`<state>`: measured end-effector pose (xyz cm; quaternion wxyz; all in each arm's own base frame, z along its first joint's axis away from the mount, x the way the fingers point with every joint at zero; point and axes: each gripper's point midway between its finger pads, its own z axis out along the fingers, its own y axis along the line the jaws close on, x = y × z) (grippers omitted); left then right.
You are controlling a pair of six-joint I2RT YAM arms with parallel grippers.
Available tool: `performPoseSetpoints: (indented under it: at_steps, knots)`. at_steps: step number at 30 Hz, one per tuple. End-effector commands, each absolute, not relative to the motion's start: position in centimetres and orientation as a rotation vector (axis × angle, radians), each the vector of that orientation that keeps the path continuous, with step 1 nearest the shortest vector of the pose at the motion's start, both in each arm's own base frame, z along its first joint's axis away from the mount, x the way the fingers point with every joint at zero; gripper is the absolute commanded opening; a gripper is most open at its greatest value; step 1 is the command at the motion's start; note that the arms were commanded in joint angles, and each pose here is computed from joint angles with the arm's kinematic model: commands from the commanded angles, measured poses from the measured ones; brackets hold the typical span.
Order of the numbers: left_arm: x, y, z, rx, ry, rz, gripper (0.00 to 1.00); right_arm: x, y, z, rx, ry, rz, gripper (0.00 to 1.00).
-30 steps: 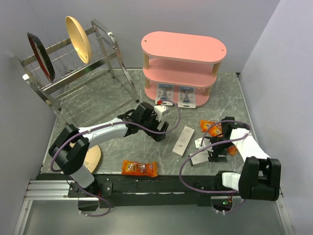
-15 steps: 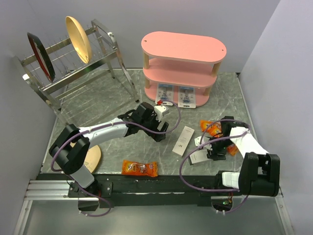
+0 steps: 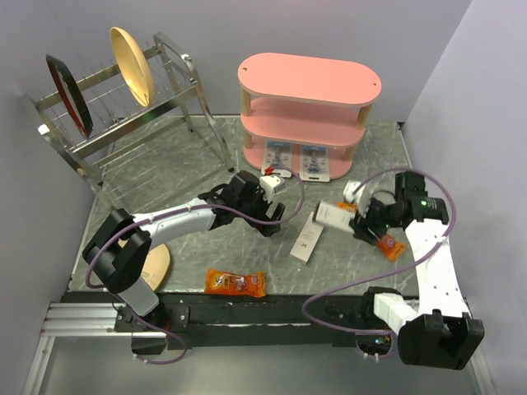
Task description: Place and organize the shaving razors onto the shelf
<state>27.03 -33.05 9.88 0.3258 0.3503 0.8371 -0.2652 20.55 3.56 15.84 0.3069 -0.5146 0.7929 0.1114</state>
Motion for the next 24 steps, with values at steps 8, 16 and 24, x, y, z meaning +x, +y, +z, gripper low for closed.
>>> performPoseSetpoints:
  at_steps: [8,16,24]
  knots:
    - [27.5,-33.3,11.3,0.908,2.136,-0.701,0.99,34.0,5.1,28.9,-0.426,2.002,0.423,0.39]
    - [28.1,-33.3,11.6,0.898,2.123,-0.693,0.99,39.0,3.4,30.6,-0.199,2.093,0.404,0.37]
    - [28.3,-33.5,11.6,0.875,2.124,-0.720,0.99,38.6,3.3,32.2,-0.176,2.065,0.368,0.38]
